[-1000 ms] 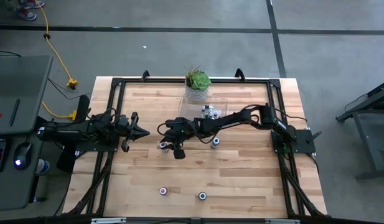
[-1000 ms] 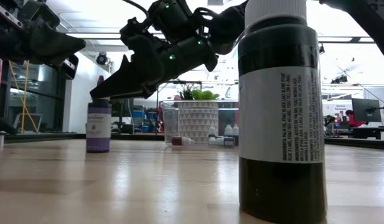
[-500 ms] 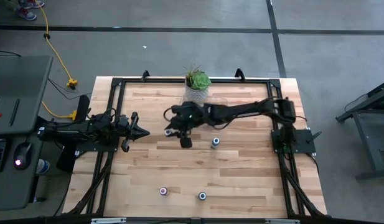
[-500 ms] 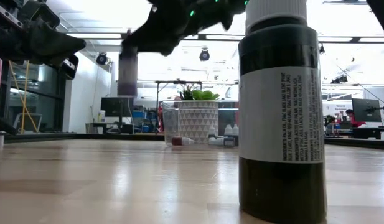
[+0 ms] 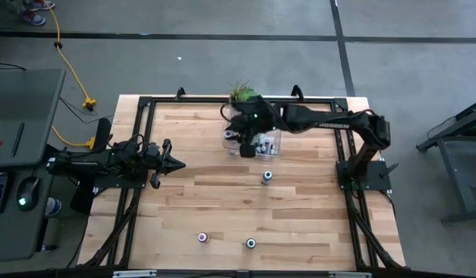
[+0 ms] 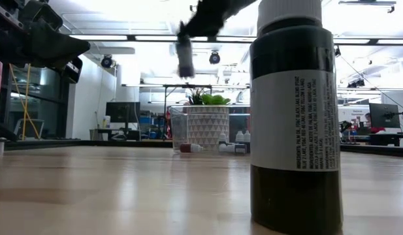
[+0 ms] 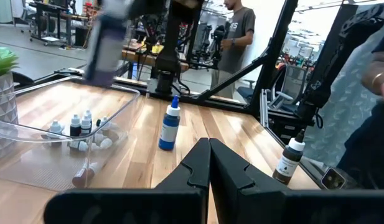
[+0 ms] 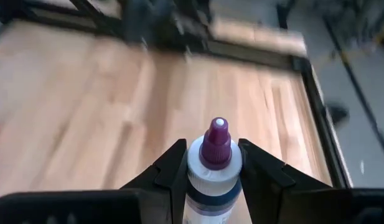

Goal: Pick & Place food coloring
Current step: Put the large purple food coloring bottle into the bin

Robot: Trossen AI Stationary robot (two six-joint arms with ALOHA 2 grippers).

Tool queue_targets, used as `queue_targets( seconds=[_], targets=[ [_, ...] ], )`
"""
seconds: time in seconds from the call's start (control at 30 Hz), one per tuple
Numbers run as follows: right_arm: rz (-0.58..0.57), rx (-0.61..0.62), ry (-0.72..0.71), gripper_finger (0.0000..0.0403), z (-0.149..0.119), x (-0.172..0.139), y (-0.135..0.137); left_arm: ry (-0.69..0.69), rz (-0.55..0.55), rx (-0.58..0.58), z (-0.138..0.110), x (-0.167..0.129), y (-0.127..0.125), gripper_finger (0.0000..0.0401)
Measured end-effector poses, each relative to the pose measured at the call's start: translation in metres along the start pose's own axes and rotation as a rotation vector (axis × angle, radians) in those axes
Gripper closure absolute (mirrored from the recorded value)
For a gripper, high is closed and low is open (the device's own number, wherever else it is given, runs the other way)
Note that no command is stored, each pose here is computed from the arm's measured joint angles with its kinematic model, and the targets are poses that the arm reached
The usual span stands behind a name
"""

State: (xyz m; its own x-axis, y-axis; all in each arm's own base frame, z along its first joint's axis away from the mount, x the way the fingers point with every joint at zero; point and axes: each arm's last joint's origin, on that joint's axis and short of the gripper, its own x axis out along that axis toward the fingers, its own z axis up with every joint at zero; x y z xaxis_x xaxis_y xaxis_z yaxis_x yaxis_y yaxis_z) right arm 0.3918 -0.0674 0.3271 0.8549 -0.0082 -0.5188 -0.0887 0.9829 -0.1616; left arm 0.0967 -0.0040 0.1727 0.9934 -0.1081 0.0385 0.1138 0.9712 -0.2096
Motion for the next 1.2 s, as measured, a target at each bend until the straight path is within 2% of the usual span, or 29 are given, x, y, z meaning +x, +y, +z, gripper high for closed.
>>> queue_targets(
  seconds=[0.27, 0.5, 0.7, 0.9, 1.2],
  targets=[
    [-0.032, 0.18, 0.09, 0.0291, -0.047, 0.008, -0.031, 0.0, 0.0, 0.0, 0.0, 0.0, 0.0, 0.0401],
    [-0.123, 0.254, 0.067, 0.0291, -0.093, 0.018, -0.05, 0.0, 0.0, 0.0, 0.0, 0.0, 0.0, 0.0401],
    [-0.179, 0.252, -0.043, 0.0291, -0.115, 0.025, -0.048, 0.0, 0.0, 0.0, 0.0, 0.0, 0.0, 0.0401],
    [-0.259, 0.263, -0.024, 0.0291, -0.138, 0.028, -0.042, 0.0, 0.0, 0.0, 0.0, 0.0, 0.0, 0.0401],
    [-0.265, 0.345, -0.049, 0.0291, -0.159, 0.045, -0.04, 0.0, 0.0, 0.0, 0.0, 0.0, 0.0, 0.0401]
  ],
)
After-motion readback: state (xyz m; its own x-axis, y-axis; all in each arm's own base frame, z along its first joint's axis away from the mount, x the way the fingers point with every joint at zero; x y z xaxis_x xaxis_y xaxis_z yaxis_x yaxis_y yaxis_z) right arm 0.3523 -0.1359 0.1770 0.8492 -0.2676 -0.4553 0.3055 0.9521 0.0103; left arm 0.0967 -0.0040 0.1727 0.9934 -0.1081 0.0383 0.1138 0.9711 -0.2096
